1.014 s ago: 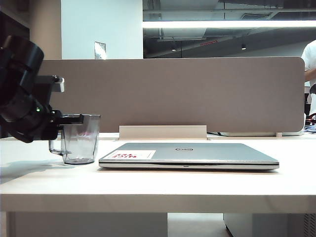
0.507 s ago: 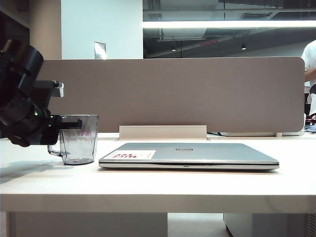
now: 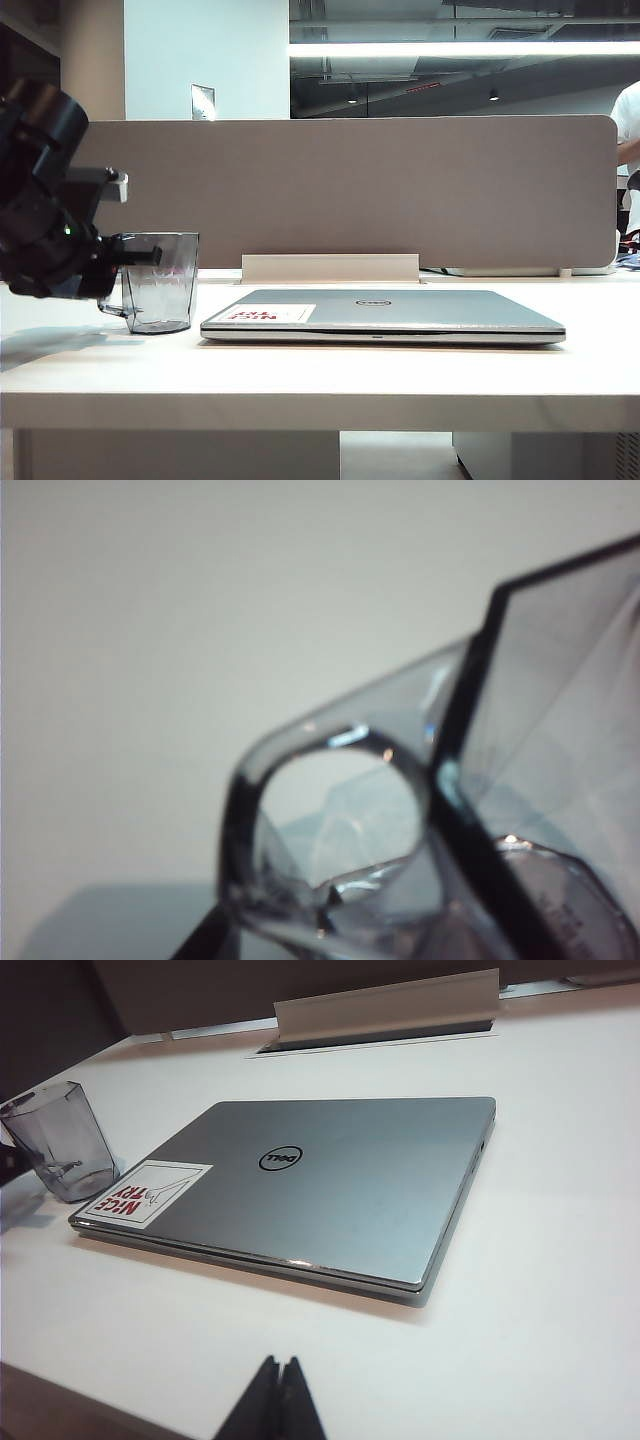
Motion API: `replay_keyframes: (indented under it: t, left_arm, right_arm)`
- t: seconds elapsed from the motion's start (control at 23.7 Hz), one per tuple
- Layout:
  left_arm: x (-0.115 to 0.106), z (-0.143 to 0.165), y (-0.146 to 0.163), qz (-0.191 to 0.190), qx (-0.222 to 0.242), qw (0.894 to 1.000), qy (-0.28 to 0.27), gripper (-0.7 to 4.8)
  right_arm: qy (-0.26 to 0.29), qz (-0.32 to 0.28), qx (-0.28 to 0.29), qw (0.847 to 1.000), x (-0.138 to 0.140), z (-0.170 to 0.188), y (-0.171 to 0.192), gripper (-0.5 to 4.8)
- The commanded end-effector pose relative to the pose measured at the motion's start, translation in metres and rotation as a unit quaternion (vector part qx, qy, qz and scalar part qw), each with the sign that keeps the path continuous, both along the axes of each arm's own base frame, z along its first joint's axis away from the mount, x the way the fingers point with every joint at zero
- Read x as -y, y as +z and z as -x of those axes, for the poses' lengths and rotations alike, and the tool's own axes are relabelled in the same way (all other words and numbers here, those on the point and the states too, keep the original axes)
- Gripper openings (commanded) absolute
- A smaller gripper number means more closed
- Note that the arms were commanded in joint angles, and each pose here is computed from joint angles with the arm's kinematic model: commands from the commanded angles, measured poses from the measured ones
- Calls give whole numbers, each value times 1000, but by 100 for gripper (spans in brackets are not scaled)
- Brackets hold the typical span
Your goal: Pick up the water cup and place it on the left side of the laptop.
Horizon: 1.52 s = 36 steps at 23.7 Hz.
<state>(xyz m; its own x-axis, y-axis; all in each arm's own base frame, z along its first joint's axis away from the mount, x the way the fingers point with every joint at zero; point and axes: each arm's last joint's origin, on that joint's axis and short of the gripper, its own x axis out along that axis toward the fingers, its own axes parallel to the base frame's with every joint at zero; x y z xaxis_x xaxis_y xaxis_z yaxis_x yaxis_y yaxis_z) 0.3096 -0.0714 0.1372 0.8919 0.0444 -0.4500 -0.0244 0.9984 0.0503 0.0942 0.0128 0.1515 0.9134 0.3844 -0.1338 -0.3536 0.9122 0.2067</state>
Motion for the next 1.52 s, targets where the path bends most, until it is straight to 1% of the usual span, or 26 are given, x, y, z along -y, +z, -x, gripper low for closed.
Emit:
replay_keyframes:
  t: [0.04,0.13,0.25,0.3,0.34,0.38,0.46,0.51,0.55,0.63,0.68,0.72,0.76,0.84,0.89,0.93,1.01,1.1,1.14,1.18,1.35,1.44,1.52]
  left_arm:
    - [-1,3,8,-2,-1,1000,-1,95]
    - [-2,6,12,-5,-12,1000,0,95]
    - [-3,14,16,-10,-43,999,0,95]
    - [-4,20,20,-12,-63,998,1,94]
    - [-6,26,26,-2,-77,997,10,94]
    - [-7,30,30,2,-81,997,13,94]
    - [-8,37,39,12,-85,996,19,94]
    - [-9,45,49,16,-83,996,17,94]
    - [-7,53,59,15,-74,997,8,93]
    - [-5,62,69,12,-57,998,-7,91]
    - [-3,75,75,14,-42,999,-18,82]
    - [-2,80,77,16,-35,999,-23,79]
    - [-3,93,79,21,-27,999,-31,79]
    - [-3,113,79,23,-19,999,-43,79]
    - [-3,119,79,23,-14,999,-47,79]
    - [-4,129,80,24,-3,998,-49,79]
    - [-5,143,81,29,12,998,-58,74]
    - [-6,154,84,33,20,997,-67,73]
    - [-7,161,86,36,26,996,-74,55]
    - [-7,165,88,37,29,996,-79,47]
    - [-12,184,95,53,64,992,-95,46]
    - [-16,193,95,58,75,991,-98,-8]
    - [-20,200,89,67,88,990,-91,-6]
  right_arm:
    - [-1,-1,3,1000,0,0,-1,-5]
    - [-1,-1,3,1000,0,0,-1,-5]
    - [-1,-1,3,1000,0,0,-1,-5]
    - [-1,-1,3,1000,0,0,-1,-5]
    - [-1,-1,3,1000,0,0,-1,-5]
    - [-1,-1,3,1000,0,0,-1,-5]
    - [-1,-1,3,1000,0,0,-1,-5]
    - [-1,-1,3,1000,0,0,-1,-5]
    - [-1,-1,3,1000,0,0,-1,-5]
    - [-1,-1,3,1000,0,0,-1,-5]
    - [-1,-1,3,1000,0,0,-1,-5]
    - [-1,-1,3,1000,0,0,-1,-5]
    - [-1,-1,3,1000,0,0,-1,-5]
    - [-37,18,10,999,2,-1,-1,-5]
    - [-64,29,11,997,4,-2,-1,-5]
    - [-114,59,16,992,7,-2,-1,-5]
    - [-158,90,19,983,10,-3,-1,-5]
    - [-164,98,20,981,10,-3,-1,-5]
    - [-161,112,23,980,10,-3,-1,-5]
    - [-160,114,23,980,10,-3,-1,-6]
    - [-160,114,23,980,10,-3,-1,-5]
    - [-160,114,24,980,10,-3,-1,-5]
    - [-160,114,23,980,10,-3,-1,-5]
